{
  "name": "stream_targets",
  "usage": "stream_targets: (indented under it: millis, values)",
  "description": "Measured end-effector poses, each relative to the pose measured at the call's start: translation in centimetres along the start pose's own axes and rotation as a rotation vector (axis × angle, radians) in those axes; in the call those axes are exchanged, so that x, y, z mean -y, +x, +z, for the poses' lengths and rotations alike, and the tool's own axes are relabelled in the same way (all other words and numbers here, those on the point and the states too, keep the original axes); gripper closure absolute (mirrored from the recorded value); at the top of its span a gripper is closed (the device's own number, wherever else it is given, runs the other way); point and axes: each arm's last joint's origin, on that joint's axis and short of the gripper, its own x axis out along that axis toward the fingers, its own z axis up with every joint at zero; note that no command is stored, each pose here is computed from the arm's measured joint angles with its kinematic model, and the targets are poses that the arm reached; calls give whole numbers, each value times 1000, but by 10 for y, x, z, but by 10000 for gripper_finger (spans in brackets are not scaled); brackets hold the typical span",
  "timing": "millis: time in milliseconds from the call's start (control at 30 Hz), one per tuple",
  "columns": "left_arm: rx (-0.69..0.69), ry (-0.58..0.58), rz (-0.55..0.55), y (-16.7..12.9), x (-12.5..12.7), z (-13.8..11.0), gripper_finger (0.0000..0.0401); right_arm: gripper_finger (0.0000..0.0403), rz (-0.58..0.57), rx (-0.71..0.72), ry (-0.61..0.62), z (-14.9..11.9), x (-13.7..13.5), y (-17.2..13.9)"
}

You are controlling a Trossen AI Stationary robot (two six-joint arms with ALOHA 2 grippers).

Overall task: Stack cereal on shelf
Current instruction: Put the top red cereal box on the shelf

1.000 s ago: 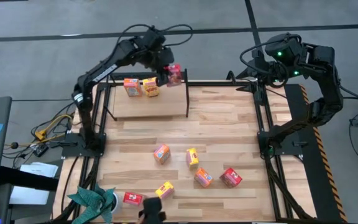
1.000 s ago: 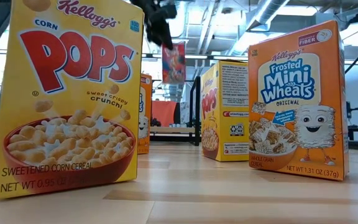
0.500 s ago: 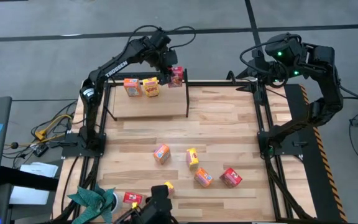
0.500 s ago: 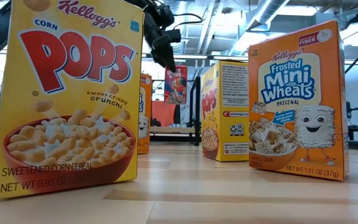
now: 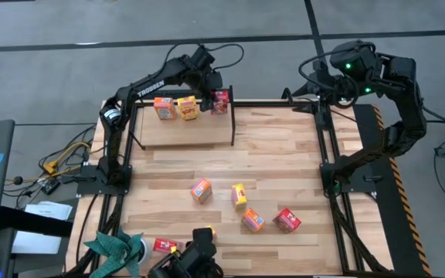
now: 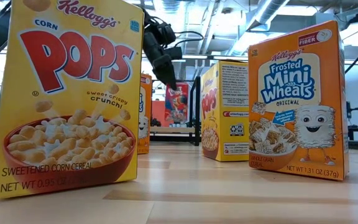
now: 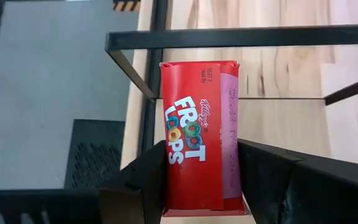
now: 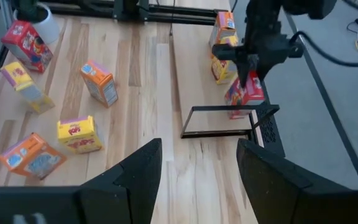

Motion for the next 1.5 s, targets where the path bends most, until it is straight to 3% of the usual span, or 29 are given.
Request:
stream_targets:
  millis: [433,1233,1500]
  values:
    - [-30,-11,-20,8,-6,-19,244,171,-7,20,6,2,1,0]
    - [-15,-14,-8,6,-4,-17,244,171,-13,38,-2,4,1,0]
    - [54,18,-11,-10,-3,-9,281,171,-13,38,-5,4,1,0]
